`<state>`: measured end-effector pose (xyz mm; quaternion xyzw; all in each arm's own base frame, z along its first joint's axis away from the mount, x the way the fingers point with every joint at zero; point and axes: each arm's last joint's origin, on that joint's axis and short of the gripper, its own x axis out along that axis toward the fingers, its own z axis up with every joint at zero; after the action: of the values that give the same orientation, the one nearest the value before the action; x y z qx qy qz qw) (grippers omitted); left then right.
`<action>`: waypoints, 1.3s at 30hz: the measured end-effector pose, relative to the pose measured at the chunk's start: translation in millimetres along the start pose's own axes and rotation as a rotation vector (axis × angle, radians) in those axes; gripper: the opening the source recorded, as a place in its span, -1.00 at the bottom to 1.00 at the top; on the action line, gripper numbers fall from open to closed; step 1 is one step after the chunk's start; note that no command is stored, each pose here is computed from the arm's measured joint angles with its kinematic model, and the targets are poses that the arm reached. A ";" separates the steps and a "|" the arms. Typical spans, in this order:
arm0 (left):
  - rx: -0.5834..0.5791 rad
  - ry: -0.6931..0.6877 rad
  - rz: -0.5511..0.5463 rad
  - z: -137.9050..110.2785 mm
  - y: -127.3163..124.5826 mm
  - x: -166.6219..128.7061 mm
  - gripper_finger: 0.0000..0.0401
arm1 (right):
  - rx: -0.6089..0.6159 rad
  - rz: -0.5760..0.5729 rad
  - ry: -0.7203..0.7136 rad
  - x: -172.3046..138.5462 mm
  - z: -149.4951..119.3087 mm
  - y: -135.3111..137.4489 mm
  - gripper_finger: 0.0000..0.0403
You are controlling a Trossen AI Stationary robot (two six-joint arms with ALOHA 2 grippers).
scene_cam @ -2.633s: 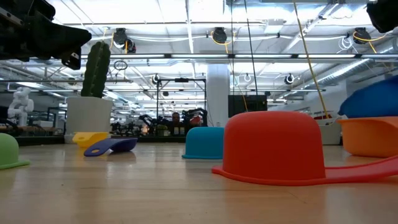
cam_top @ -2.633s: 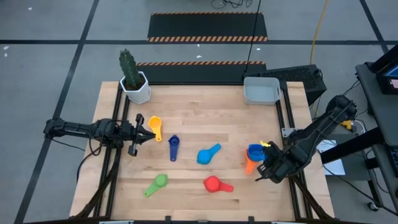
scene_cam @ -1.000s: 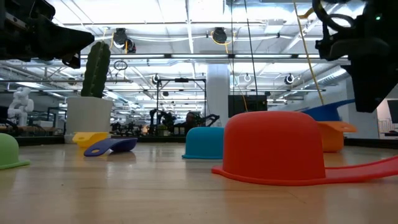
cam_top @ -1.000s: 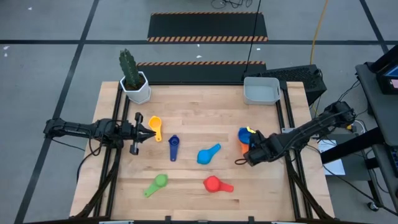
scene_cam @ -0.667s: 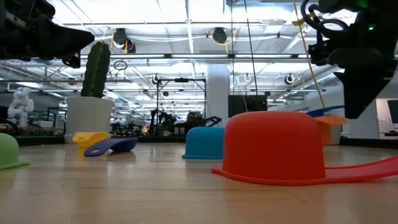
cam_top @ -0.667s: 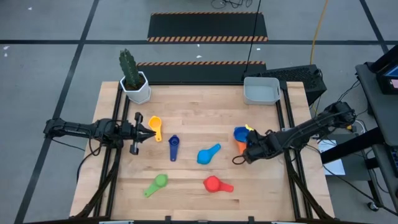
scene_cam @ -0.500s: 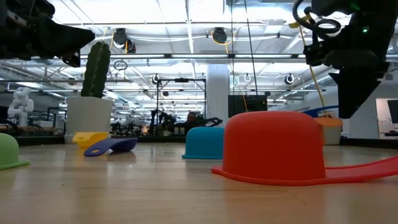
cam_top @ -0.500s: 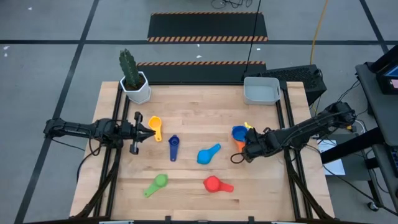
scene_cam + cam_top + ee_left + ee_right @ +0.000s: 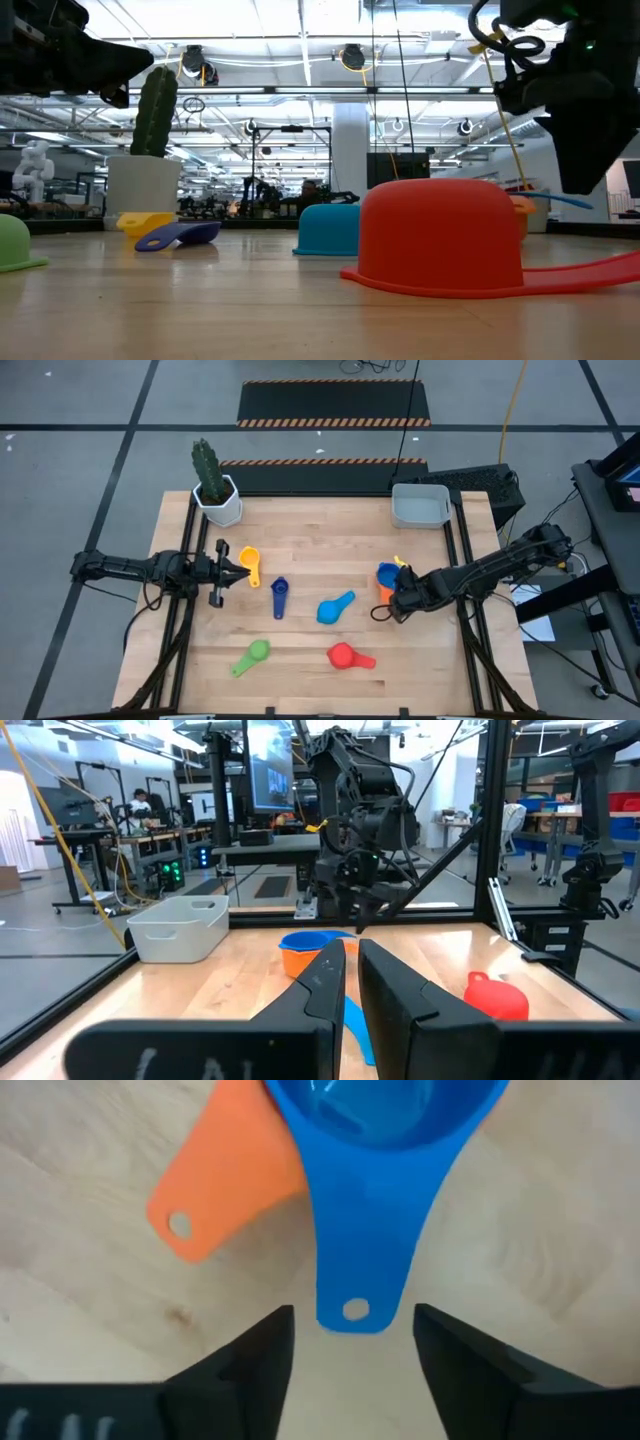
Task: Nest measuring cups in basket
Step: Stack the blue measuring cup on top of the orange measuring cup
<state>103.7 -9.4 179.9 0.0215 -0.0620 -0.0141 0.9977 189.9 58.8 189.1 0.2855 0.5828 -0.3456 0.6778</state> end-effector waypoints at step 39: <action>-0.036 -0.019 0.001 1.7 0.1 0.0 -0.81 | 0.057 0.435 -0.304 8.1 15.4 65.0 0.16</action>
<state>103.5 -9.3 181.6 0.0033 -0.0710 -0.0149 0.9974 251.8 84.4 182.6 0.3679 0.3892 -0.2471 0.8075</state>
